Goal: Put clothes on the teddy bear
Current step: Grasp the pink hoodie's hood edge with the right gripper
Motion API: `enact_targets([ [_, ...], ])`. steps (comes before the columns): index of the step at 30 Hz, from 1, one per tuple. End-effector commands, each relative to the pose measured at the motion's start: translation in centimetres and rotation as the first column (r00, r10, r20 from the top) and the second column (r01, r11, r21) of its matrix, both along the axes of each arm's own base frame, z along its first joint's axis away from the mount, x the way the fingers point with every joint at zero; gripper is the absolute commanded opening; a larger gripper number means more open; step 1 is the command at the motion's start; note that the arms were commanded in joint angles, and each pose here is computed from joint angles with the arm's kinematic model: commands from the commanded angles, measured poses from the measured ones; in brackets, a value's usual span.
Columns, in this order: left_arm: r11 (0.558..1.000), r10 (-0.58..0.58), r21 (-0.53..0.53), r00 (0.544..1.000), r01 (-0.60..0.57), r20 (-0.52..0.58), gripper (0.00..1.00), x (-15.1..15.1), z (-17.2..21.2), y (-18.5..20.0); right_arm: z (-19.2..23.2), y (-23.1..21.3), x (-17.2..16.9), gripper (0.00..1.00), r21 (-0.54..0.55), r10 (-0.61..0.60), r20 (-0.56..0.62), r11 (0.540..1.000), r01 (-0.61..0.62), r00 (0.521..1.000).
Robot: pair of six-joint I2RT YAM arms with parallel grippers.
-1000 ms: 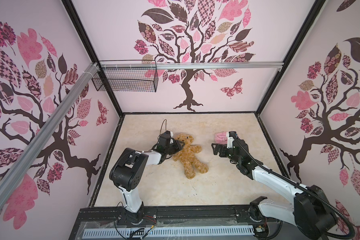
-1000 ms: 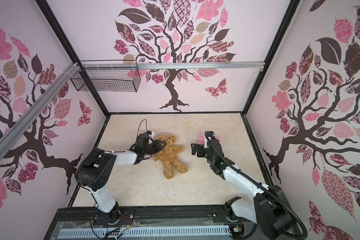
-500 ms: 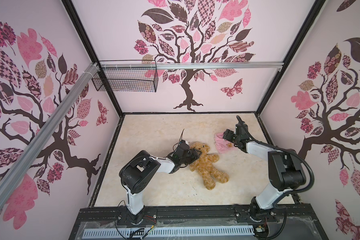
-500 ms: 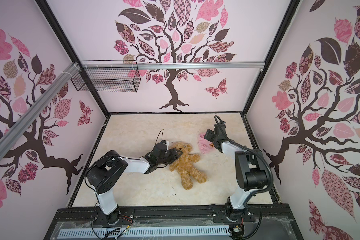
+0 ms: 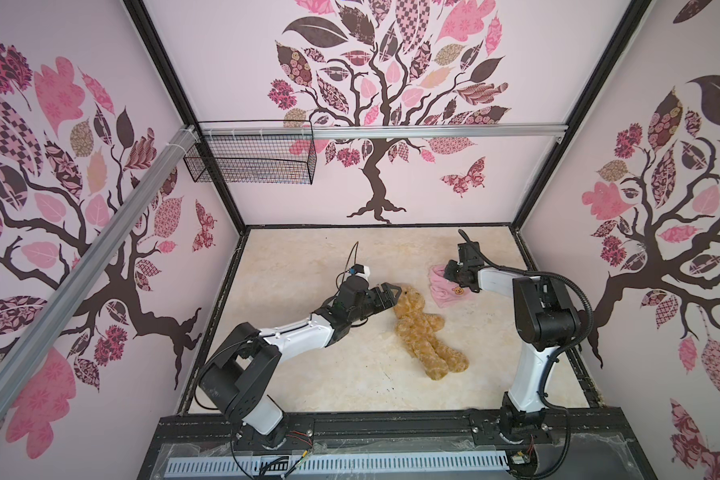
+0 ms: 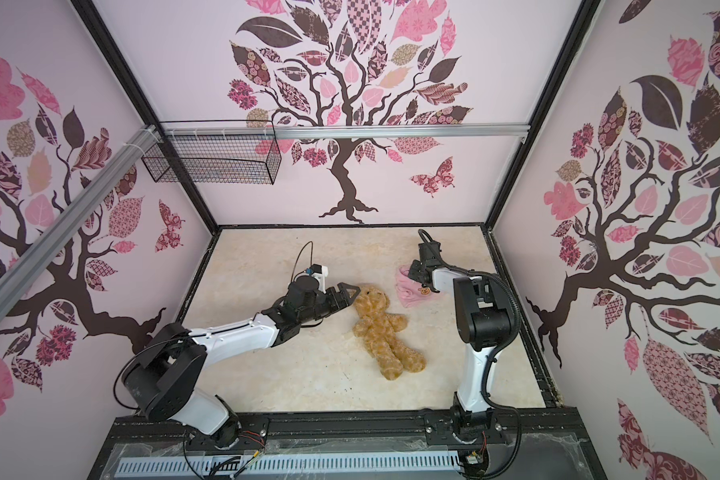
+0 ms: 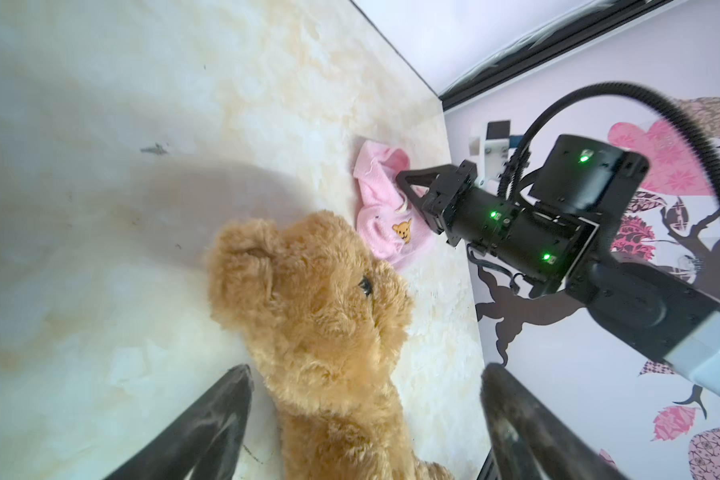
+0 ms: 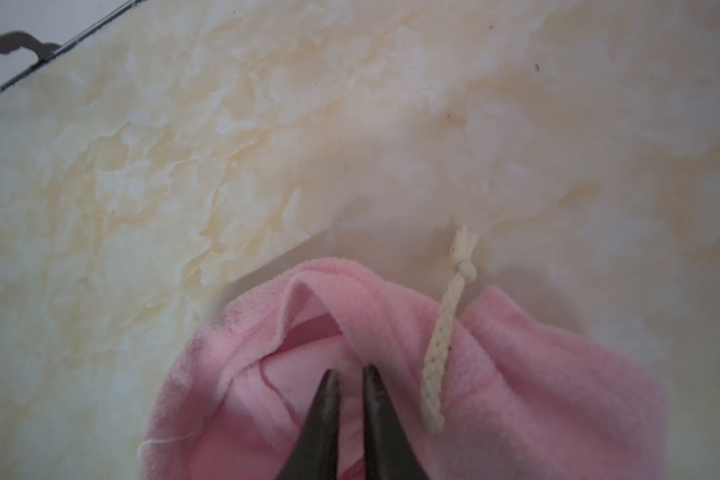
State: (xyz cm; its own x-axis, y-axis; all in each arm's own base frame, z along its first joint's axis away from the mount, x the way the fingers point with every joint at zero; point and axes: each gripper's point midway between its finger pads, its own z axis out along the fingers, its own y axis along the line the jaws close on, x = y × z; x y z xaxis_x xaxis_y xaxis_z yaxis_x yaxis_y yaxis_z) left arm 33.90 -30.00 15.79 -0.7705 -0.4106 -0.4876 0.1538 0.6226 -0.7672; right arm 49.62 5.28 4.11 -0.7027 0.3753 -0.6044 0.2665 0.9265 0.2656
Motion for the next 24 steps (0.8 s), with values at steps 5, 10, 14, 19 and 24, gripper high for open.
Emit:
enact_targets([
  [5,0.974,-0.028,0.226,0.989,-0.004,0.143,0.88,-1.3,2.1,4.1,3.5,0.8,-0.3,0.00,0.067,0.047,0.067,0.996,-0.051,0.997],
  [10,0.965,-0.024,0.261,0.974,-0.037,0.224,0.86,-1.8,5.1,5.4,6.6,1.5,-2.2,0.02,0.123,0.066,0.141,0.989,-0.084,0.988],
  [14,0.964,-0.011,0.260,0.971,-0.052,0.239,0.85,-1.9,5.4,5.9,5.2,-0.7,-3.3,0.34,0.025,-0.003,0.105,1.000,0.000,0.995],
  [19,0.967,-0.007,0.251,0.976,-0.049,0.219,0.85,-1.6,4.8,5.5,3.0,-2.2,-2.4,0.50,-0.075,-0.026,0.022,0.997,0.028,0.999],
  [24,0.969,-0.018,0.246,0.980,-0.033,0.200,0.85,-1.7,4.3,5.1,0.0,-1.5,-1.1,0.52,-0.052,-0.003,-0.071,0.999,-0.001,0.998],
])
